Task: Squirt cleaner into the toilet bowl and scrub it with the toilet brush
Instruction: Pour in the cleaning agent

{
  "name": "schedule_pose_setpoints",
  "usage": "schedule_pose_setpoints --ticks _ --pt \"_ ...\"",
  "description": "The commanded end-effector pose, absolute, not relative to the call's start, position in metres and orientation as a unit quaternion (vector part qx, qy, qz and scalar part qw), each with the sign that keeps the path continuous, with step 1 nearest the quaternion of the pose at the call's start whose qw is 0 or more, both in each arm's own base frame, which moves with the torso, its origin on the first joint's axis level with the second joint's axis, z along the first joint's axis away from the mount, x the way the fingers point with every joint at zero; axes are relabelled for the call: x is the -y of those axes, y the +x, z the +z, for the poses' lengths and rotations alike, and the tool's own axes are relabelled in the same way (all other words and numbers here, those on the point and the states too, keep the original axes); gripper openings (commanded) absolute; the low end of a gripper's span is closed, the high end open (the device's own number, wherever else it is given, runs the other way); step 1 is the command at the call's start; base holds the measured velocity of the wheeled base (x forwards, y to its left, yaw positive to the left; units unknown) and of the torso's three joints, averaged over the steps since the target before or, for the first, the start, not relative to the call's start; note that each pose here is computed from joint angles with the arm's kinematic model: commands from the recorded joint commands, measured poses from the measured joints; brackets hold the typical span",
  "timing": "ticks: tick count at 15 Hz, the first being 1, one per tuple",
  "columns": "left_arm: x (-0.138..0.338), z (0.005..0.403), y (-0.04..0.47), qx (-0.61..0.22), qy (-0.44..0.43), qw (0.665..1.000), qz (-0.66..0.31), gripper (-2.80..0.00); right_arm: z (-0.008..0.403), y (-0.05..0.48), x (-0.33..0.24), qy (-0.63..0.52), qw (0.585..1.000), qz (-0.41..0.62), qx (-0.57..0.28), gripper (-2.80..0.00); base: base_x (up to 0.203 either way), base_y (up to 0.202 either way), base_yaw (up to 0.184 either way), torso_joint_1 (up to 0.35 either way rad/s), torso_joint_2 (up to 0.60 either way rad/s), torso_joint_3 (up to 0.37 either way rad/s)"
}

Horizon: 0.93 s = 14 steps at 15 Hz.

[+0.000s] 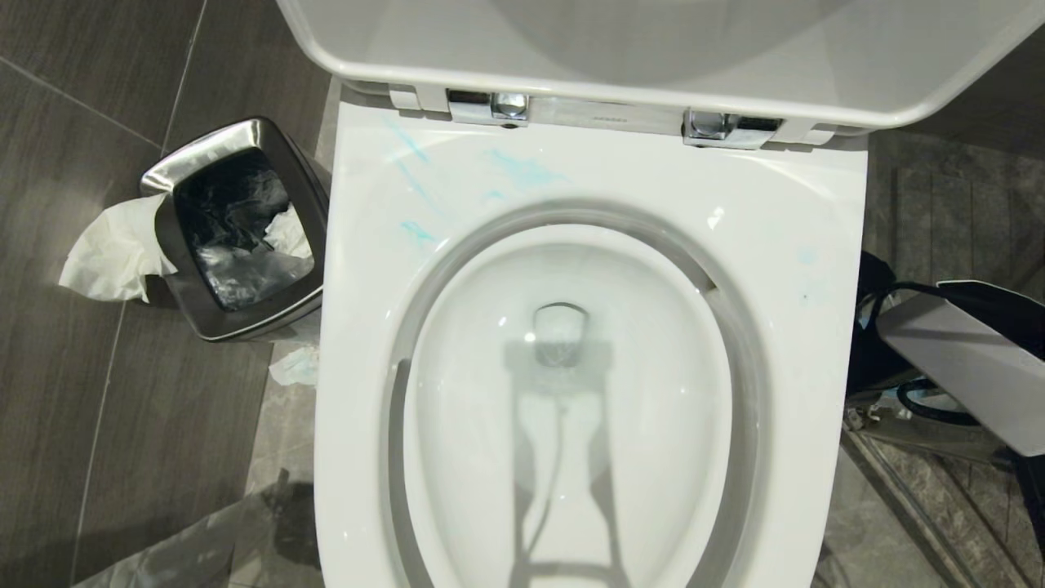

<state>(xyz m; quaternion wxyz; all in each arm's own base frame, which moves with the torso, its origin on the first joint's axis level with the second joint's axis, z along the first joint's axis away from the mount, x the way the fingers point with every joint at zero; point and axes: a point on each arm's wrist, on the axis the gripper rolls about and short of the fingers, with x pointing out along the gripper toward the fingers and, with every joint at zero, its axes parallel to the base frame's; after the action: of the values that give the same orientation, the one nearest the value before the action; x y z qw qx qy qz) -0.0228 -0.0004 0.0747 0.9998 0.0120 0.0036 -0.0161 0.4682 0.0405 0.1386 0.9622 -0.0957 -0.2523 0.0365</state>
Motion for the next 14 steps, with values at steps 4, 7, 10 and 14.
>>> schedule_pose_setpoints --ticks 4,7,10,14 --pt "0.000 0.074 -0.023 -0.005 0.012 1.000 -0.016 -2.80 0.127 0.478 -0.041 -0.101 0.960 0.036 0.257 0.00 0.000 0.000 0.000 0.000 0.00 0.000" --pt "0.000 0.074 -0.023 -0.005 0.012 1.000 -0.016 -2.80 0.128 0.485 -0.042 -0.109 0.955 0.032 0.273 0.00 0.000 0.000 0.000 0.000 0.00 0.000" --pt "0.000 0.074 -0.023 -0.005 0.012 1.000 -0.016 -2.80 0.132 0.493 -0.042 -0.122 0.948 0.024 0.294 0.00 0.000 0.000 0.000 0.000 0.00 0.000" --pt "0.000 0.074 -0.023 -0.005 0.012 1.000 -0.016 -2.80 0.131 0.496 -0.042 -0.123 0.946 0.024 0.300 0.00 0.000 0.000 0.000 0.000 0.00 0.000"
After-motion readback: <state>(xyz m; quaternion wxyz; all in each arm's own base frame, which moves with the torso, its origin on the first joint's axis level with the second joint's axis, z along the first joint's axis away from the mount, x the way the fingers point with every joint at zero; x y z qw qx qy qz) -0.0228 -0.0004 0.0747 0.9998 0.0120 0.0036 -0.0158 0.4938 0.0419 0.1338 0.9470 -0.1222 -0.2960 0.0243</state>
